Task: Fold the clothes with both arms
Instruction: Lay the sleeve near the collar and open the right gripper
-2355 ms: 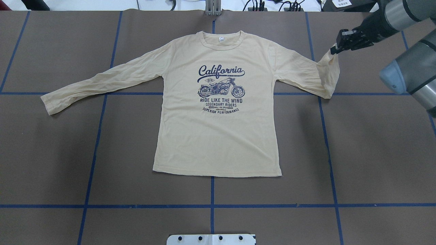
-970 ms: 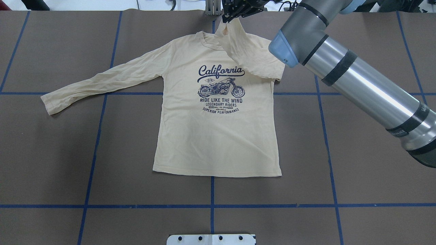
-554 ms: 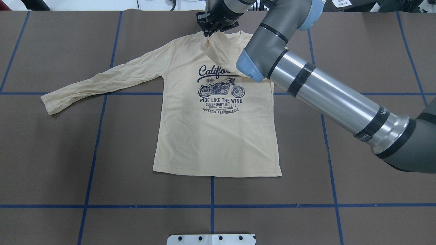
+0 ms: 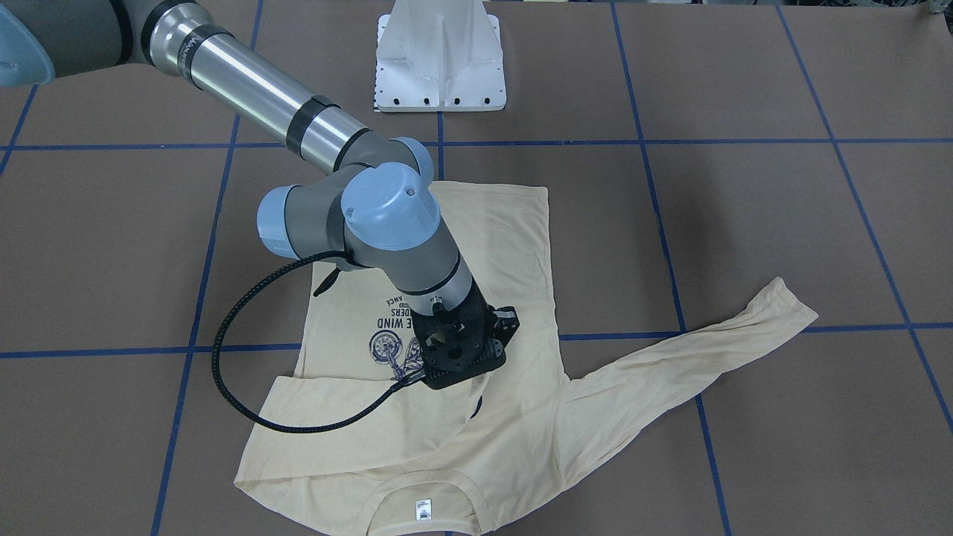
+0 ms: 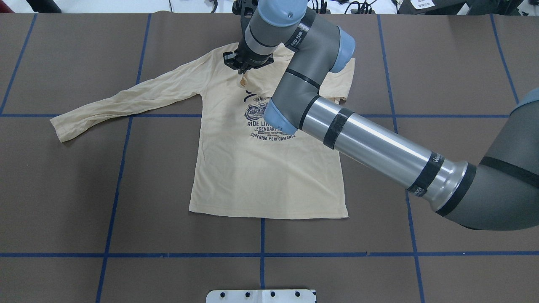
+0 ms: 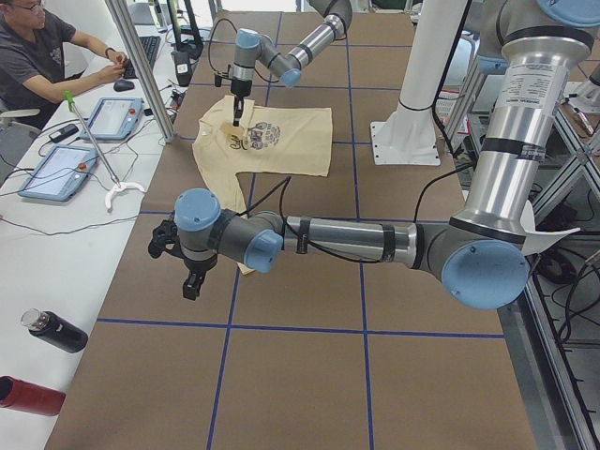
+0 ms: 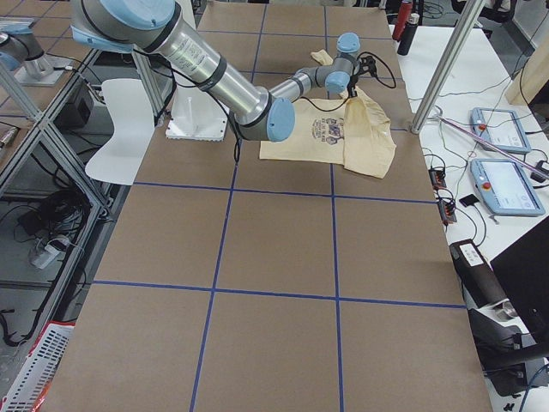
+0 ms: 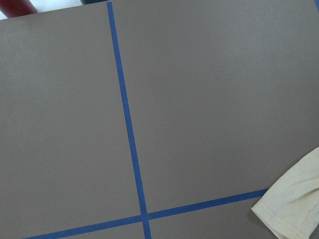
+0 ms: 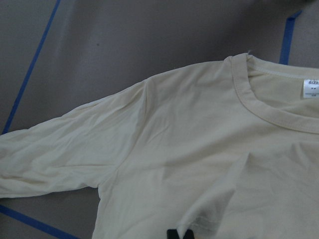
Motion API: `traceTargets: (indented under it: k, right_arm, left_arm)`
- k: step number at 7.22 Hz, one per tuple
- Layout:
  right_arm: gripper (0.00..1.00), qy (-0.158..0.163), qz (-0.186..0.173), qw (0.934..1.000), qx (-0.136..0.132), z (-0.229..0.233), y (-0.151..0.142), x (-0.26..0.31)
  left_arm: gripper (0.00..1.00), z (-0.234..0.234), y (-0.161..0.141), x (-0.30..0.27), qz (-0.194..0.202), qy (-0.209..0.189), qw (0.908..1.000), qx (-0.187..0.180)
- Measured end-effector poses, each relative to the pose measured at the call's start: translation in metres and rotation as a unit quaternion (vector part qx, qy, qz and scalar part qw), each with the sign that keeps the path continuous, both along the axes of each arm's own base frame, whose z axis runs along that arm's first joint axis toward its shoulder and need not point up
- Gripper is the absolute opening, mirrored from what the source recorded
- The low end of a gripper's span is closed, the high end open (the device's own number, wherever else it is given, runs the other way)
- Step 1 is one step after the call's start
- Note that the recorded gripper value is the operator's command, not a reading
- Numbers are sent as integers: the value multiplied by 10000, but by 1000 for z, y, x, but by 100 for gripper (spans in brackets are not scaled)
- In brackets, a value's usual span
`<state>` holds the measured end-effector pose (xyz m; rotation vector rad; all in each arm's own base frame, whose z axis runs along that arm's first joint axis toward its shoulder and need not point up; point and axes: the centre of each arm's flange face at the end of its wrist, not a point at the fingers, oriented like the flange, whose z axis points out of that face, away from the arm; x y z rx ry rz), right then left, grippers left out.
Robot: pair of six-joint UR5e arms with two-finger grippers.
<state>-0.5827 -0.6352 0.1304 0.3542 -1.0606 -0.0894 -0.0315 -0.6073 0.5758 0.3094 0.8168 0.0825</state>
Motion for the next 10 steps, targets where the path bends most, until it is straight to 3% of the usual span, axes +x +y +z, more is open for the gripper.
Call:
traceTargets:
  k: [3, 6, 7, 8, 10]
  right_arm:
    - [0, 74, -48, 10000, 15, 0, 13, -23]
    - [0, 101, 296, 9993, 228, -13, 4, -25]
    - [30, 144, 454, 9984, 299, -12, 0, -25]
    - [99, 171, 585, 9975, 364, -14, -3, -24]
    - [100, 165, 751, 9959, 472, -24, -7, -24]
  left_arm:
    - [99, -21, -18, 2, -158, 65, 9999, -12]
    - [99, -24, -25, 4, -160, 66, 9998, -23]
    - [99, -26, -30, 5, -160, 65, 9998, -23]
    - [99, -28, -35, 5, -158, 63, 9999, -22]
    - [99, -30, -40, 5, -160, 61, 9999, -19]
